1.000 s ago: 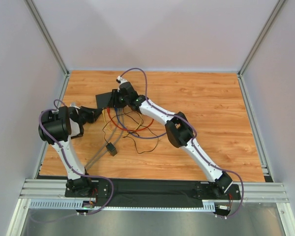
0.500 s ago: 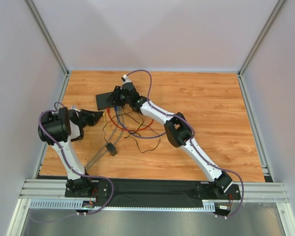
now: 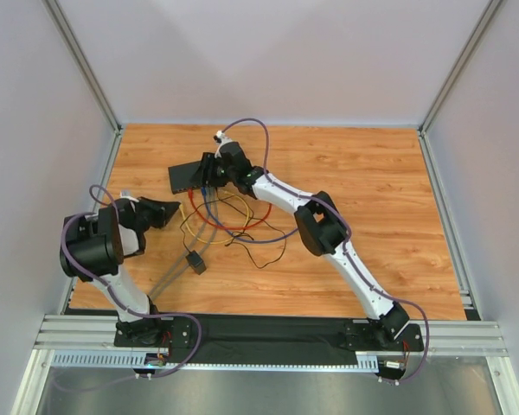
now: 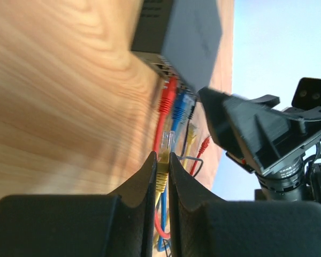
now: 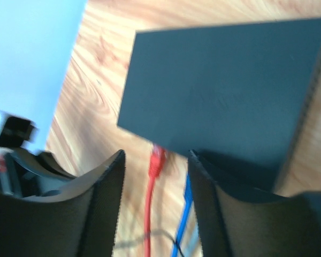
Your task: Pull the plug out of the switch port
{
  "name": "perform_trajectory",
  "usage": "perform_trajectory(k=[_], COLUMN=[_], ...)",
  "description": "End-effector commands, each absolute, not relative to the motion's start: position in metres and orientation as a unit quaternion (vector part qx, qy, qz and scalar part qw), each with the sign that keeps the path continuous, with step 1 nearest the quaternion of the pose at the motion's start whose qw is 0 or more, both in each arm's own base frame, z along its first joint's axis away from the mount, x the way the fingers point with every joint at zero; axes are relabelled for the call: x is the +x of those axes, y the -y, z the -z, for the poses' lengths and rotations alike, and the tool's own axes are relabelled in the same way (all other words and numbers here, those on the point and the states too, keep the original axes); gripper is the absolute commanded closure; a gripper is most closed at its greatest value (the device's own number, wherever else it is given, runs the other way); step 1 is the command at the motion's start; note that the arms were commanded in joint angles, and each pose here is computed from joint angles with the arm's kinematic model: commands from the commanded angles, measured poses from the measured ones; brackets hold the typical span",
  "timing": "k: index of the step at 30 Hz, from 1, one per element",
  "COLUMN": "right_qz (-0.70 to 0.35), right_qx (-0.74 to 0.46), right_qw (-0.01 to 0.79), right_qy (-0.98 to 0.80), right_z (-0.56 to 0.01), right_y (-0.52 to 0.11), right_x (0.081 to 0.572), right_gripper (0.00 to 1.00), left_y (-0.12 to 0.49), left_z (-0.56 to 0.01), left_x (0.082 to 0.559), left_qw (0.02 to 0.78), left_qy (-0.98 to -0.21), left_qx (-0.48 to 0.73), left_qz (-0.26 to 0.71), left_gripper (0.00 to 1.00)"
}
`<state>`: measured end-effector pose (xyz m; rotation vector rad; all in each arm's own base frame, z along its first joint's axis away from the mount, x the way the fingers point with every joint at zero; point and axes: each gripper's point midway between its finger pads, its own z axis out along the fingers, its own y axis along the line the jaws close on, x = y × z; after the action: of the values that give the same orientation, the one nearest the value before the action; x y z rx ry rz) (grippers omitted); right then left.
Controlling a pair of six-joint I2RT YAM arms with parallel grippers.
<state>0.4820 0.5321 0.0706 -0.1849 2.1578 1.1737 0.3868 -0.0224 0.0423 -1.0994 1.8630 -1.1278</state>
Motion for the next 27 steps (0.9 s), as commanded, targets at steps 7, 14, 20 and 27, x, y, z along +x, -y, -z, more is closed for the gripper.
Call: perform_trajectory(k=[7,14,20,27], right_qz=[-0.340,-0.240,-0.139,-0.153], right_qx=[-0.146,-0.160,-0.201,-0.238], right_qw=[0.350,0.354,0.352,0.335], right_qy=[-0.861,-0.890,-0.903,-0.899], right_z=[-0.121,-0.111,-0.079,-0.064], right_y=[-0.462,-0.421,-0.391,-0.397], right_x=[0.464,0.458,0.470,0.469], right_gripper=[0.43,0.44,0.52,0.57], left_y=[0.011,0.004,0.000,-0.002], left_z=[-0.051,-0.059,-0.087,-0.156], left_x=[0.367,0.362,0.367,0.409], left_qw=[0.391,0.415,0.454,0.505], left_qy=[-0.732,-0.744,-0.759,-0.764], left_qx=[-0.413,-0.397,-0.354,-0.296], left_qz=[0.376,0.341,0.303,0.272], left_gripper=[0.95,0.52,0.48,0.50])
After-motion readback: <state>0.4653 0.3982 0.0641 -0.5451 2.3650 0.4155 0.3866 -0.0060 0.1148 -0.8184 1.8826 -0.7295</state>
